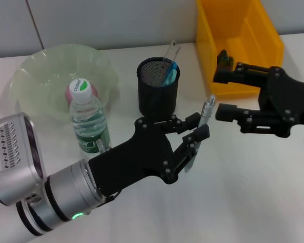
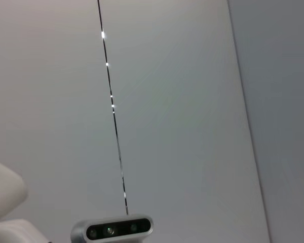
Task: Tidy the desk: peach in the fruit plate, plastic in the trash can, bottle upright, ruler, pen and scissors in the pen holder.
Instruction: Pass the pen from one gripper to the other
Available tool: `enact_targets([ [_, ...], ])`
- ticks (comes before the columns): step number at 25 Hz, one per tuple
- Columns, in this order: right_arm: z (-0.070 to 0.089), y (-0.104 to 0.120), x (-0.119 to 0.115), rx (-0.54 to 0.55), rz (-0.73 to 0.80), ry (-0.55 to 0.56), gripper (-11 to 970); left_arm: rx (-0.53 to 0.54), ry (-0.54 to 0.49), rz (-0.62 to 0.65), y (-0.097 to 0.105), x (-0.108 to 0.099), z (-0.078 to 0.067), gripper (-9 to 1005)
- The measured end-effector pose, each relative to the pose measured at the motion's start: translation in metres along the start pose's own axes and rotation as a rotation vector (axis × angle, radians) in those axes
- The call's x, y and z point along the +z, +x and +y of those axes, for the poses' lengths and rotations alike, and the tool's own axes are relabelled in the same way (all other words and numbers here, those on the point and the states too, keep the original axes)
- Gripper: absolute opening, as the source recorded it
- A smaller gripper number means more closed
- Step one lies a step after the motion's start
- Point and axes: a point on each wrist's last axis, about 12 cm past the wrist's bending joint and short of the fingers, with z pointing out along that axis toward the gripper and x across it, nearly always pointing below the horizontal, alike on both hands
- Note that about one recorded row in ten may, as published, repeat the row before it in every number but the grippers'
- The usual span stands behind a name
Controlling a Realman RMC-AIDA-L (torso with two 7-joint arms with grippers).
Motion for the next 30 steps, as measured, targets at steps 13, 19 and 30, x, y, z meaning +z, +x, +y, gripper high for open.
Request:
enact_targets([
  [13, -0.0032, 0.0001, 0.0085, 0.025, 0.046, -0.035, 647, -0.005, 0.011, 0.001, -0.0007, 0.0025, 0.0003, 173],
  [19, -0.0036, 0.0004, 0.0088, 0.027, 0.049, -0.032, 538, -0.004, 0.010, 0.001, -0.0011, 0.0020, 0.0009, 173],
  [30, -0.0038, -0.0002, 0.0107, 0.035, 0.068, -0.049, 491, 0.000, 0.023, 0.000, -0.0028, 0.0054, 0.0022, 172],
])
